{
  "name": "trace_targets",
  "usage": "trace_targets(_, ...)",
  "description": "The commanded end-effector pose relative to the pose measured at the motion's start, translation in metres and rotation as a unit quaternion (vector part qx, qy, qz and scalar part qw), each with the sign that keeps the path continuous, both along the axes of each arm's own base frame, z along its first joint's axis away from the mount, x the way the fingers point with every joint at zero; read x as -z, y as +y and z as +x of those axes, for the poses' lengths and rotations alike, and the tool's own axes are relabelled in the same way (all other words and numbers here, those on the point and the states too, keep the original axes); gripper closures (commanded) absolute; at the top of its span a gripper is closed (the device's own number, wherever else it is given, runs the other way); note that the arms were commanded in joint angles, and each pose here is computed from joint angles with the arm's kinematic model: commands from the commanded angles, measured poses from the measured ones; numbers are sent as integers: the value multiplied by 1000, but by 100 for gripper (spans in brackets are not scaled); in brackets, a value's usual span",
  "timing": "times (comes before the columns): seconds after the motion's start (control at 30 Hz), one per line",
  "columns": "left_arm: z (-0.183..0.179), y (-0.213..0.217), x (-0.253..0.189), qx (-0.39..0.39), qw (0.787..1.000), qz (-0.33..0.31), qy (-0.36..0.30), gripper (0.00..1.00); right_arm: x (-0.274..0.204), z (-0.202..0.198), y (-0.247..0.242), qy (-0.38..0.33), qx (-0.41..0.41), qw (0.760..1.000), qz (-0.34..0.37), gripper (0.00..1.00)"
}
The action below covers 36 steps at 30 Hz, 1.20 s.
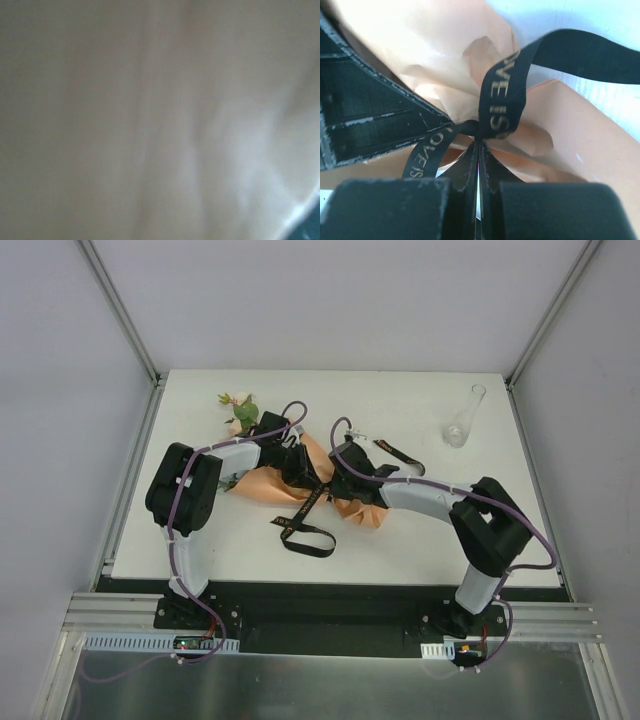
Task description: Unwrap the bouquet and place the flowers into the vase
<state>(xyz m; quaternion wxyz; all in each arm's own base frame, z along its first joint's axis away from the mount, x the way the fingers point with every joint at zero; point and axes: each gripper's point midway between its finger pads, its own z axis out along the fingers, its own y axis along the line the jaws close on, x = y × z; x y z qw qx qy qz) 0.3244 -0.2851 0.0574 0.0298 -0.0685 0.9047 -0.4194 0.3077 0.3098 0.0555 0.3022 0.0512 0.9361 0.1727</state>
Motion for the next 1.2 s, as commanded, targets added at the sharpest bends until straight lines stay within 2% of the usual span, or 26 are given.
trace_targets(0.0,-5,-1,3,2,1000,6,7,86,-54,15,9,-104,-36,993,40,99)
trace_targets(0.13,-8,-3,19,3,999,6,37,88,-71,10,7,-136,-59,988,37,99)
trace_targets(0.2,-7,-2,21,0,999,9,37,88,-71,3,8,-138,-67,987,55,100)
trace_targets(0.23,-7,-2,22,0,999,11,37,88,-86,2,14,-157,-75,981,82,99)
trace_targets(0.5,-6,-1,23,-1,999,14,35,88,-103,-24,8,-200,-135,968,67,99)
trace_targets(0.6,-5,-1,24,-2,999,17,31,88,-140,-40,11,-245,-162,953,78,99)
trace_targets(0.77,-4,0,27,-3,999,18,35,88,-223,-62,-18,-297,-157,939,68,99)
trace_targets(0.83,-5,0,29,-3,999,20,37,88,-272,-75,-39,-332,-150,928,82,99)
trace_targets(0.93,-5,0,29,-3,999,21,36,88,-319,-90,-77,-369,-123,917,90,99)
trace_targets(1.0,-4,1,29,-4,999,22,35,88,-368,-102,-107,-411,-104,900,102,99)
trace_targets(1.03,-3,1,29,-4,999,21,34,88,-375,-106,-122,-413,-95,901,90,99)
trace_targets(1.17,-4,1,31,-4,999,22,36,88,-440,-133,-178,-473,-60,871,115,99)
